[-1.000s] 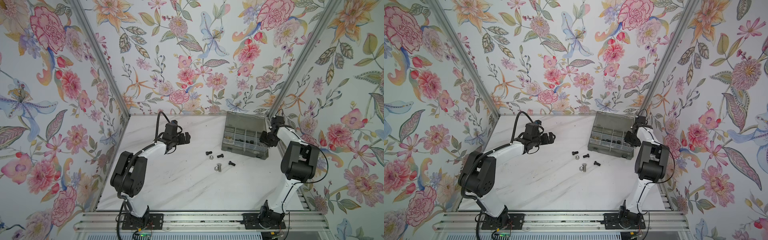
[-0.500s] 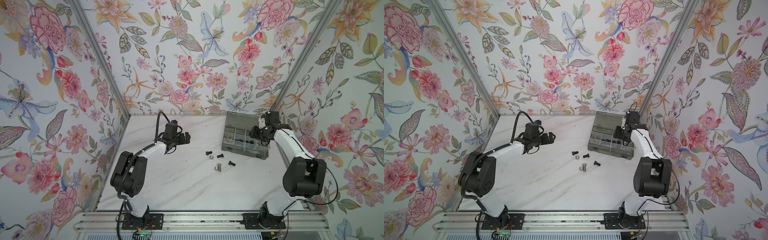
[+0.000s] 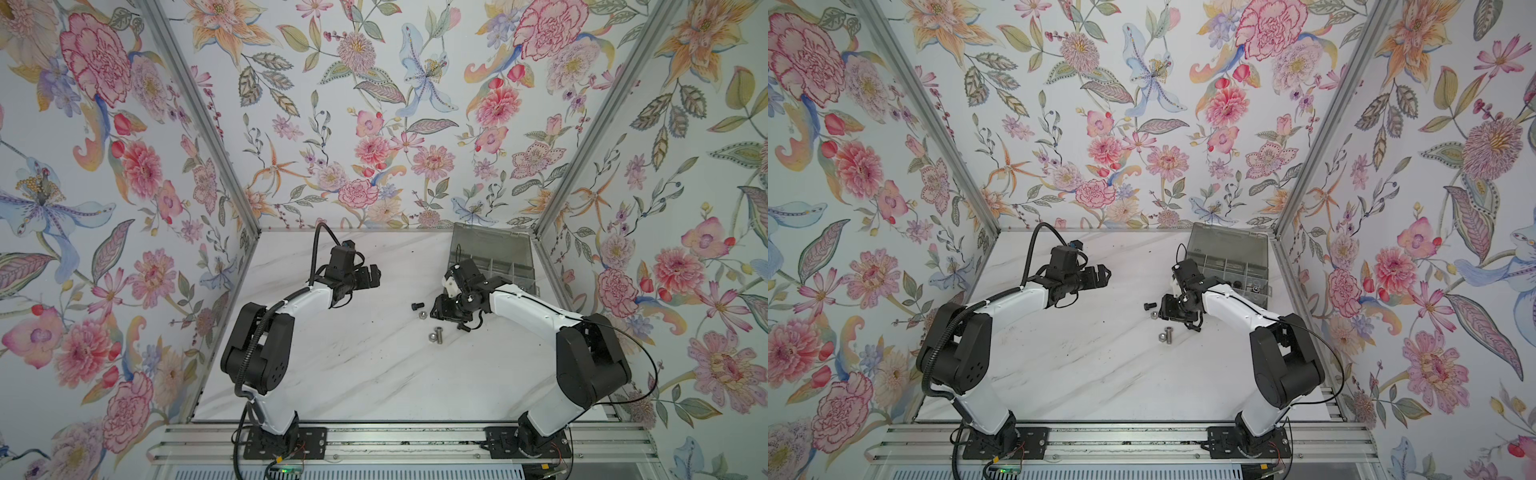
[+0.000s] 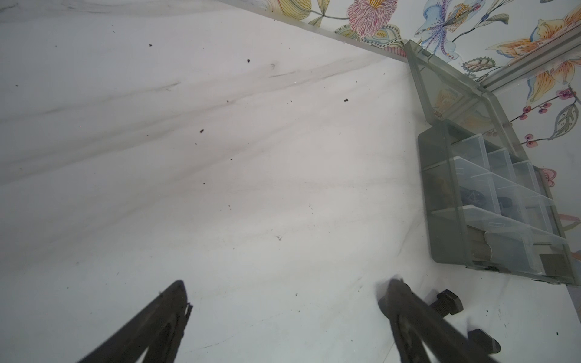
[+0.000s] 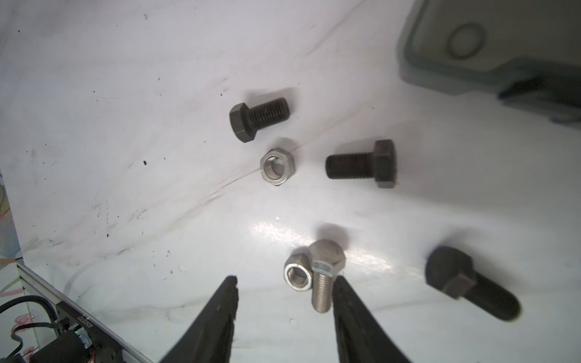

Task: Sort the screws and nuts into containers
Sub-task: Pick up the nut from the center of the table.

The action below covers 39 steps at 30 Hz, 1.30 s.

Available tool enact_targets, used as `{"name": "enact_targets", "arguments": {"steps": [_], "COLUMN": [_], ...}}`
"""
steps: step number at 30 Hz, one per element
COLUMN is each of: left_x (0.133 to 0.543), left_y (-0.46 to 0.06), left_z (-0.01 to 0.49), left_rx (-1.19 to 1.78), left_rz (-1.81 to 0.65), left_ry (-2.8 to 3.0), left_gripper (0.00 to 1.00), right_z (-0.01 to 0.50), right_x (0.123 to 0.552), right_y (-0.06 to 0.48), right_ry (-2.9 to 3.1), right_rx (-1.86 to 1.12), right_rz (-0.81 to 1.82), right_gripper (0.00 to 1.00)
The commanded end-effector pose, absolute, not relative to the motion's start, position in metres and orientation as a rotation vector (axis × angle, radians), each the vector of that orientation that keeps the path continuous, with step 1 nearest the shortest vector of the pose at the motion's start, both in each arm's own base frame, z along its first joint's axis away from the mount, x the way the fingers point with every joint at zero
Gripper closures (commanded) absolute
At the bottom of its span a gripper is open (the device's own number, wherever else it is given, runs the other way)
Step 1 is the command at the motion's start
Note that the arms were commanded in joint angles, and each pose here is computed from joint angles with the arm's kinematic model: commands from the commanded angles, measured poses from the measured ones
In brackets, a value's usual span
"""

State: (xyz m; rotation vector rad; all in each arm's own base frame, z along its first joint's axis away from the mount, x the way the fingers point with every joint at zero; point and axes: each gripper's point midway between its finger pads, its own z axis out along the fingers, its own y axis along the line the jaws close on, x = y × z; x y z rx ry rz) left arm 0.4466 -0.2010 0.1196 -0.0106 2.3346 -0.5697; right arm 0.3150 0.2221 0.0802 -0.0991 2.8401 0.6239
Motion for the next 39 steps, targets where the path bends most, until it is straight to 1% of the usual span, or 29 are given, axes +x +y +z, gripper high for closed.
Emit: {"name": "enact_targets", "arguments": {"steps": [1,10,17,26,39], "left_x": [0.450,0.447,0.446,0.446,0.447], "left_y": [-0.201,-0.197,-0.197,-0.195,-0.197], "left_z": [0.124,0.124,0.124,0.123,0.121], "left_rx": [-0.007,-0.017,-0.017,-0.023,-0.018], "left_rz": [-0.560,-0.554,-0.554,-0.552,-0.560], "left_ry": [2.322,2.322,2.322,2.323,2.327], "left_gripper": [0.01,0.01,0.00,0.01,0.01], "right_z": [0.075,0.054,0.040,0.028,0.014], "right_x": [0.325,0.361,0.374,0.370,0.350], "right_y": [0.239,0.245,0.255,0.244,0.248], "right_ry": [2.832,2.820,2.833,2.852,2.894], "right_rx": [-0.075,-0.110,-0.226,-0.339,-0.415], "right_rz": [0.639,0.479,0.321,0.131,0.072], "right_gripper": [0.49,0.49,0.49,0.50,0.51]}}
